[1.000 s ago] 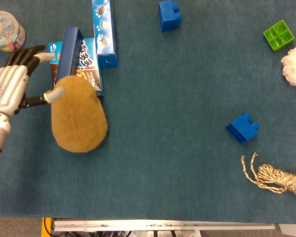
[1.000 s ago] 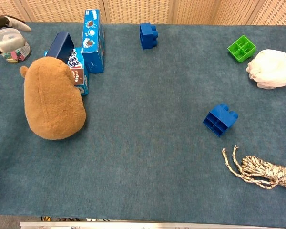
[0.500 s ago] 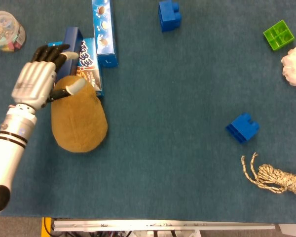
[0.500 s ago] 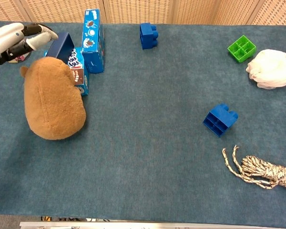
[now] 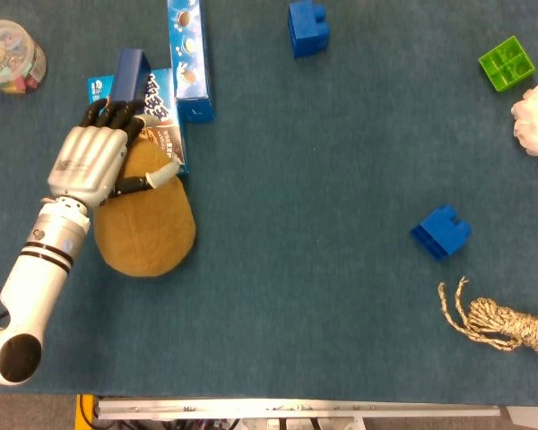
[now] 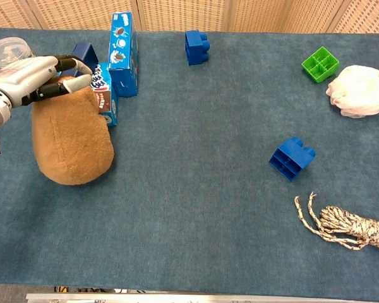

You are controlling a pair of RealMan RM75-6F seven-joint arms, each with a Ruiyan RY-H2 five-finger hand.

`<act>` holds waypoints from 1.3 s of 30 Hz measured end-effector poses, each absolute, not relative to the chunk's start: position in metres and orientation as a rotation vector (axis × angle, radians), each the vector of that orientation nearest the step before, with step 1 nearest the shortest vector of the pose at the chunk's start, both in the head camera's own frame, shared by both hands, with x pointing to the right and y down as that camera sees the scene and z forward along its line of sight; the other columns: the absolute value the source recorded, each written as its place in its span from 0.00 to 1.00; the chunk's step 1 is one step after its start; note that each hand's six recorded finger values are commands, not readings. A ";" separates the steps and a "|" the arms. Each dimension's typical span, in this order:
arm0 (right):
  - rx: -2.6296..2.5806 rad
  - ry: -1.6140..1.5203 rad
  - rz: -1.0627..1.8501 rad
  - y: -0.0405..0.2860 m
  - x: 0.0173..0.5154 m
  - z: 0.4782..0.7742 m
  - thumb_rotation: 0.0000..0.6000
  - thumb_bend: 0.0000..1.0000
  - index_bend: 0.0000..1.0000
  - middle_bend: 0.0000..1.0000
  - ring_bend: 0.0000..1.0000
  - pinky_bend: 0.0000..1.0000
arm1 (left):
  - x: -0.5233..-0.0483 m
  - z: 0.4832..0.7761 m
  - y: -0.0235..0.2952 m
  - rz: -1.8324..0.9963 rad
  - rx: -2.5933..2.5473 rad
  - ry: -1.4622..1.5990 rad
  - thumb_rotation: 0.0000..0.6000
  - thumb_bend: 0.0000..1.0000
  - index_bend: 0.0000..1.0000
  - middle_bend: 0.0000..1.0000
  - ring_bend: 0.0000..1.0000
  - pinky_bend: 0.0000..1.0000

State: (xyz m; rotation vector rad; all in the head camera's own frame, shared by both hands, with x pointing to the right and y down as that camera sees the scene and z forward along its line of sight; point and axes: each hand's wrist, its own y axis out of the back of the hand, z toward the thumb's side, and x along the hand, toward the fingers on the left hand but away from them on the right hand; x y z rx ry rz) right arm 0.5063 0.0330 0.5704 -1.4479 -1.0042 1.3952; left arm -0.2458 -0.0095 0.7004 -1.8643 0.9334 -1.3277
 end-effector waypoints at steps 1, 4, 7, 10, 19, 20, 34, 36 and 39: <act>-1.449 -1.004 1.396 0.033 0.506 0.571 1.00 0.17 0.31 0.44 0.30 0.26 | -0.245 0.701 -0.008 -1.331 -1.870 0.929 0.00 0.04 0.19 0.12 0.09 0.00; -1.449 -1.005 1.398 0.034 0.507 0.571 1.00 0.17 0.31 0.44 0.30 0.26 | -0.244 0.703 -0.005 -1.337 -1.894 0.922 0.00 0.04 0.19 0.11 0.09 0.00; -1.449 -1.006 1.402 0.034 0.508 0.572 1.00 0.17 0.31 0.44 0.30 0.26 | -0.244 0.705 -0.001 -1.346 -1.899 0.904 0.00 0.04 0.19 0.11 0.09 0.00; -1.450 -1.008 1.402 0.035 0.509 0.572 1.00 0.17 0.31 0.44 0.30 0.26 | -0.244 0.705 0.000 -1.346 -1.899 0.905 0.00 0.04 0.19 0.11 0.09 0.00; -1.447 -1.011 1.404 0.036 0.511 0.572 1.00 0.17 0.31 0.44 0.30 0.26 | -0.229 0.692 -0.007 -1.222 -1.946 0.993 0.00 0.04 0.19 0.11 0.09 0.00; -1.447 -1.011 1.405 0.036 0.511 0.572 1.00 0.17 0.31 0.44 0.30 0.26 | -0.227 0.691 -0.007 -1.209 -1.950 0.995 0.00 0.04 0.19 0.11 0.09 0.00; -1.436 -1.018 1.414 0.038 0.514 0.570 1.00 0.17 0.31 0.44 0.30 0.26 | -0.227 0.708 -0.003 -1.246 -1.930 0.935 0.00 0.04 0.19 0.11 0.09 0.00; -1.437 -1.018 1.414 0.038 0.514 0.570 1.00 0.17 0.31 0.44 0.30 0.26 | -0.229 0.710 -0.005 -1.258 -1.922 0.938 0.00 0.04 0.19 0.11 0.09 0.00; -1.438 -1.018 1.414 0.038 0.514 0.570 1.00 0.17 0.31 0.44 0.30 0.26 | -0.233 0.711 -0.007 -1.274 -1.913 0.948 0.00 0.04 0.19 0.11 0.09 0.00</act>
